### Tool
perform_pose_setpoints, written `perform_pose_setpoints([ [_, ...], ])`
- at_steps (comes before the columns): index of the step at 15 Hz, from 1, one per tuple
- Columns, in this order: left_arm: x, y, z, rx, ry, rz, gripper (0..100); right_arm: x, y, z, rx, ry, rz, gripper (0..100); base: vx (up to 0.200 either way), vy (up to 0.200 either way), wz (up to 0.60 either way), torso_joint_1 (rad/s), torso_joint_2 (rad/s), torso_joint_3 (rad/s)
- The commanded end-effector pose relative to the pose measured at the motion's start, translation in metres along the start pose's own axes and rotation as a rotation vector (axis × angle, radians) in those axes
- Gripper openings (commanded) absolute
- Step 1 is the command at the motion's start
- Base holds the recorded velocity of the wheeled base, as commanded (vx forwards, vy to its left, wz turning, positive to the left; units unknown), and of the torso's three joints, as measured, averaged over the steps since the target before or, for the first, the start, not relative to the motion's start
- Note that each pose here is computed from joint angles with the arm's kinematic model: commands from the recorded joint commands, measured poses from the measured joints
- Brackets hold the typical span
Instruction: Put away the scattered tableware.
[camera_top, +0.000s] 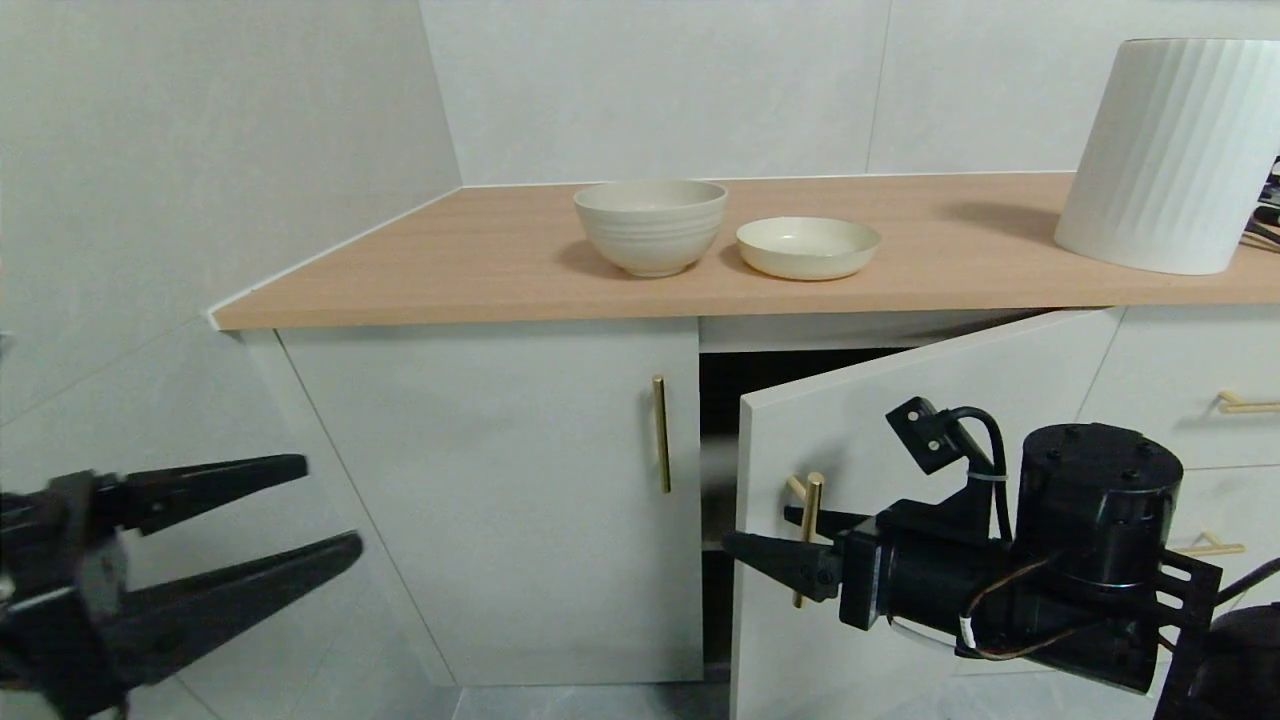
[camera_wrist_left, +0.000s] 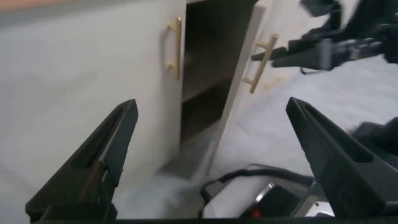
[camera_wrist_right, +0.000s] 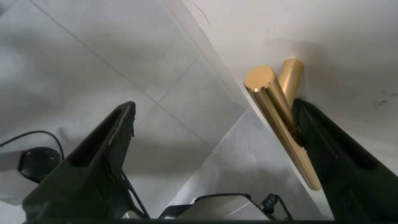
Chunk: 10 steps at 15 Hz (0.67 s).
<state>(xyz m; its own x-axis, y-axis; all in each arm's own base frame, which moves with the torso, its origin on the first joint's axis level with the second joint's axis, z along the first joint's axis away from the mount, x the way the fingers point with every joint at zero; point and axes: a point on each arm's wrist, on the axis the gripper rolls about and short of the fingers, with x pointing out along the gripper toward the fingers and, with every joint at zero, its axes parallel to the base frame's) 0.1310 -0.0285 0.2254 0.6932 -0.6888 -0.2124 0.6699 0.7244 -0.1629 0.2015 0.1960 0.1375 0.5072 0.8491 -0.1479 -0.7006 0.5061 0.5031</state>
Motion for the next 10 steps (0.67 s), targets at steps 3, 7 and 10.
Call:
perform_pose_setpoints([
  [3,0.074,0.021,-0.034,-0.114,0.211,-0.138,100,0.001,0.001,-0.001,0.0,0.005,0.008,100,0.0,0.0,0.0,0.0,0.0,0.0],
  [7,0.08,0.01,-0.037,-0.172,0.235,-0.19,100,0.001,0.0,-0.001,-0.002,0.005,0.008,100,0.0,0.0,0.0,0.0,0.0,0.0],
  [10,0.083,0.01,-0.037,-0.171,0.241,-0.195,0,0.003,-0.001,-0.003,0.001,0.014,0.003,100,0.0,0.0,0.0,0.0,0.0,0.0],
])
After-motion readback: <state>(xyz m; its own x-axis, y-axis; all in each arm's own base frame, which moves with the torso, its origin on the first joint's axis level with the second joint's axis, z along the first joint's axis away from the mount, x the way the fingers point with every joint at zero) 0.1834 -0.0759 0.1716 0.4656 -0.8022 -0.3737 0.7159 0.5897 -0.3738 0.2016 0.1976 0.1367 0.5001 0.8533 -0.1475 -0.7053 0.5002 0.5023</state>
